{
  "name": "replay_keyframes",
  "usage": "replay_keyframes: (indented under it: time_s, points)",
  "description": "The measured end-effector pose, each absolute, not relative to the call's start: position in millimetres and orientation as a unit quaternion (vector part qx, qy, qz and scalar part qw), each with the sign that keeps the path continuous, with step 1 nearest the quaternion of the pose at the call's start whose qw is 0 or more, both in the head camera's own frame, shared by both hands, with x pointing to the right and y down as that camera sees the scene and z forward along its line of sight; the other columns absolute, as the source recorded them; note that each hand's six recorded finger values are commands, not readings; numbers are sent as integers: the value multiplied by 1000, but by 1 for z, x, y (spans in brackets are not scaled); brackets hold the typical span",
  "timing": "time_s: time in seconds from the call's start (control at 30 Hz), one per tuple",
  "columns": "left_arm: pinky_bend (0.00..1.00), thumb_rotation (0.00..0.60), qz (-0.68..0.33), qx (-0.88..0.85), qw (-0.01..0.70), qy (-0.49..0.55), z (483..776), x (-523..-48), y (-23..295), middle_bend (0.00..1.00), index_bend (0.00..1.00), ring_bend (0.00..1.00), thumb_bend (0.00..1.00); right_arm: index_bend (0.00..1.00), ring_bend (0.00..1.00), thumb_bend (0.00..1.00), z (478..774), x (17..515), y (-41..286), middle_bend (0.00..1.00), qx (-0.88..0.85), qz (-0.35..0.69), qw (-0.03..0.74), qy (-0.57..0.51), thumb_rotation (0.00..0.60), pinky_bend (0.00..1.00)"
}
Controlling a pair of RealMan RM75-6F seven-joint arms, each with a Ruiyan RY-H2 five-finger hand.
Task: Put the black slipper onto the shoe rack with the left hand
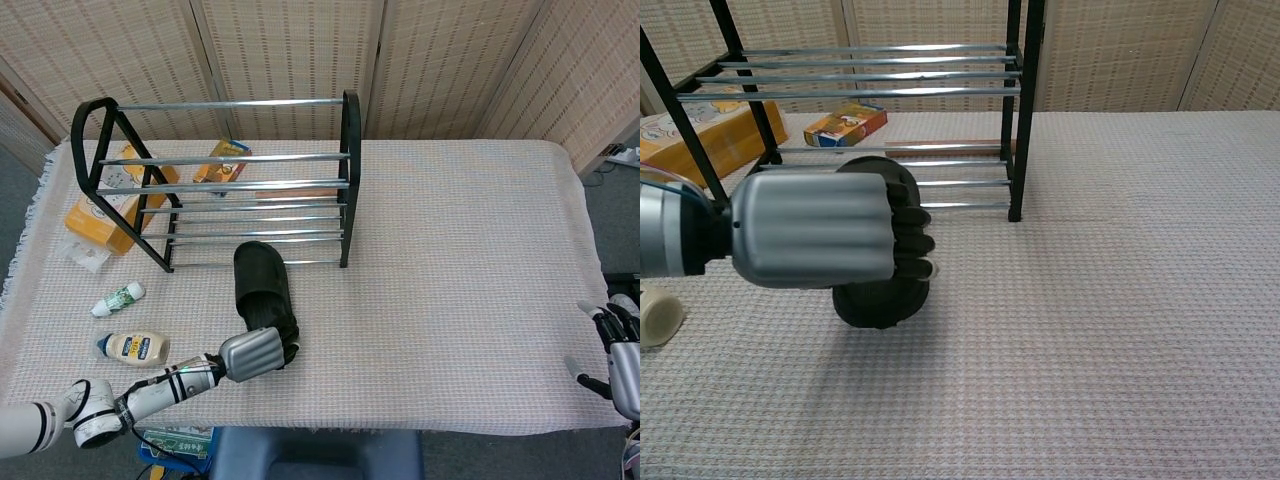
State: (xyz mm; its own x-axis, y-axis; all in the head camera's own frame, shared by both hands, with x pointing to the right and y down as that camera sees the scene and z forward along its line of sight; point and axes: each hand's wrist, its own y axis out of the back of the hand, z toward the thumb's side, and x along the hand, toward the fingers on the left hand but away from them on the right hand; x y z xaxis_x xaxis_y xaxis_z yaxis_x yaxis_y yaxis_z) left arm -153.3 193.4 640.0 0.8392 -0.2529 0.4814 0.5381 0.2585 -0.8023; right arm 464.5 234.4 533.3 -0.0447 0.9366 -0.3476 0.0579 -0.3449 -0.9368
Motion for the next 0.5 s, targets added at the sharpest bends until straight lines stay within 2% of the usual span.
replay_keyframes:
  time_s: [0.5]
  points:
    - [408, 600, -295, -523, 789, -129, 672, -145, 140, 370, 507, 260, 225, 152, 185, 208, 535, 471, 237, 248, -574, 588, 371, -433, 600, 202]
